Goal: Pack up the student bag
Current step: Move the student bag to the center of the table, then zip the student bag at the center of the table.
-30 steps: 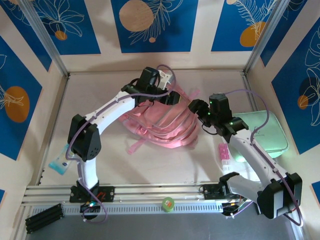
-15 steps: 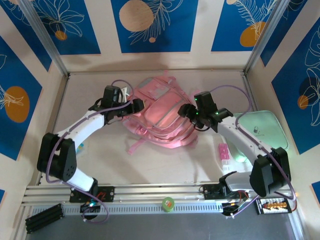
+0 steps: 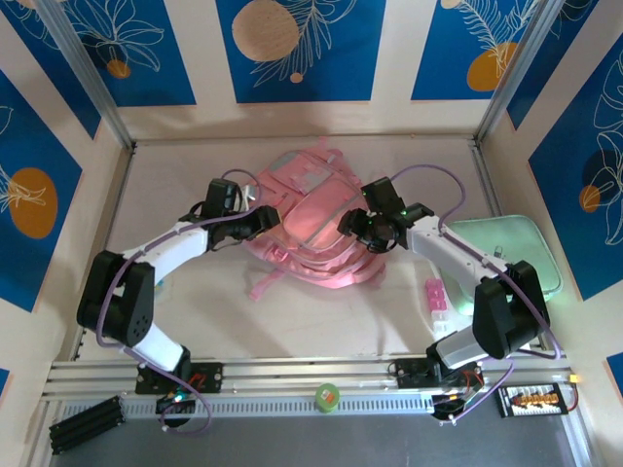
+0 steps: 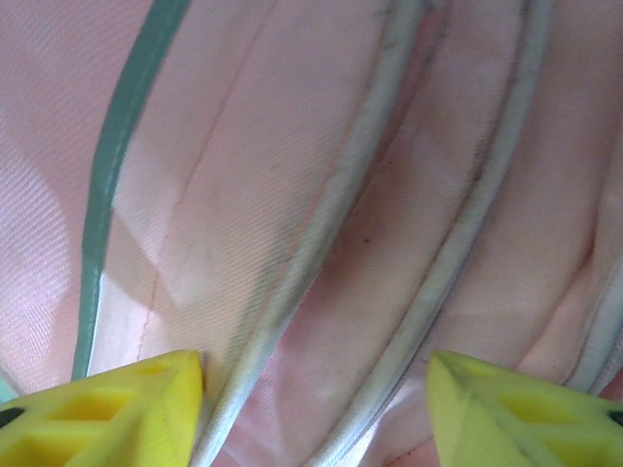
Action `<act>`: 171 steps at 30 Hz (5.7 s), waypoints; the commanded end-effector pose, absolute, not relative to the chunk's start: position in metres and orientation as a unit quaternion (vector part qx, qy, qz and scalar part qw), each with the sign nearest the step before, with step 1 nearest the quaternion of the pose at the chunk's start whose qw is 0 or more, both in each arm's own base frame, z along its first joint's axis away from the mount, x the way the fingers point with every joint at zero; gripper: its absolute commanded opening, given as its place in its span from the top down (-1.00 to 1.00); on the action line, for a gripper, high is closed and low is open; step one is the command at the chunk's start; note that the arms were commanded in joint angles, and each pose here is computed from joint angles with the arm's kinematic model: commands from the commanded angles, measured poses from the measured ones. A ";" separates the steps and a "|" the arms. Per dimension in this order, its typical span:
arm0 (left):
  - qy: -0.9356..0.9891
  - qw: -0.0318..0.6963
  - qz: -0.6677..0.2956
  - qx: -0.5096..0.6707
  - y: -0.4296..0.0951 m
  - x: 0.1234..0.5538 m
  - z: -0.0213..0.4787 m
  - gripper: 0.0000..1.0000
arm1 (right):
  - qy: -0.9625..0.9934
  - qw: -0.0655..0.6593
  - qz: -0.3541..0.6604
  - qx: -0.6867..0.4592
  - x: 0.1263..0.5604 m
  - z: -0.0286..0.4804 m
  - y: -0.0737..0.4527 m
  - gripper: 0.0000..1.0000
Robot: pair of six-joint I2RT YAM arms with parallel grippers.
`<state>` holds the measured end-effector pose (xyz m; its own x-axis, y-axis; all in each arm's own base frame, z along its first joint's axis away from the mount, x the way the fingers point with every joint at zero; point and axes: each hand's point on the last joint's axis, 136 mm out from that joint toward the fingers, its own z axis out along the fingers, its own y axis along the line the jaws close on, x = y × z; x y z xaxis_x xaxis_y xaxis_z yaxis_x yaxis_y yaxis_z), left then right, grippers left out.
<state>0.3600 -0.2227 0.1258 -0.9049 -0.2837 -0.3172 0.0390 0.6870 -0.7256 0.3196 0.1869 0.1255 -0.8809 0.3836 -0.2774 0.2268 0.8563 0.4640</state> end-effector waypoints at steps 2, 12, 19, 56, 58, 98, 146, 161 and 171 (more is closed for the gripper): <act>0.882 0.191 -0.430 -0.034 -0.249 0.352 0.133 0.13 | 0.947 0.184 0.229 0.134 0.325 0.133 0.199 0.08; 0.892 0.206 -0.401 -0.035 -0.239 0.343 0.140 0.09 | 0.952 0.178 0.208 0.136 0.332 0.123 0.200 0.41; 0.890 0.225 -0.396 -0.034 -0.239 0.333 0.149 0.06 | 0.954 0.175 0.204 0.137 0.336 0.116 0.202 0.49; 0.816 0.203 -0.534 -0.089 -0.318 0.384 0.187 1.00 | 0.941 0.262 0.182 0.109 0.374 0.167 0.167 -0.03; 0.811 0.208 -0.539 -0.093 -0.318 0.384 0.197 1.00 | 0.940 0.254 0.191 0.121 0.360 0.174 0.169 -0.11; 0.790 0.200 -0.571 -0.095 -0.326 0.379 0.203 1.00 | 0.912 0.299 0.216 0.180 0.347 0.153 0.268 0.31; 0.823 0.201 -0.526 -0.068 -0.293 0.387 0.183 1.00 | 0.961 0.264 0.076 -0.039 0.327 0.109 0.218 0.61; 0.857 0.206 -0.466 -0.083 -0.266 0.387 0.158 1.00 | 0.951 0.296 0.090 0.009 0.331 0.112 0.173 1.00; 0.876 0.232 -0.415 -0.082 -0.249 0.406 0.154 1.00 | 0.944 0.235 0.205 -0.105 0.312 0.127 0.219 1.00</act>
<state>0.3753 -0.2773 0.1429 -0.9293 -0.2818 -0.2387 0.0350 0.5762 -0.8165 0.3223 0.2045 0.1181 -0.8609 -0.0196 -0.5085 -0.2017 0.9306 0.3056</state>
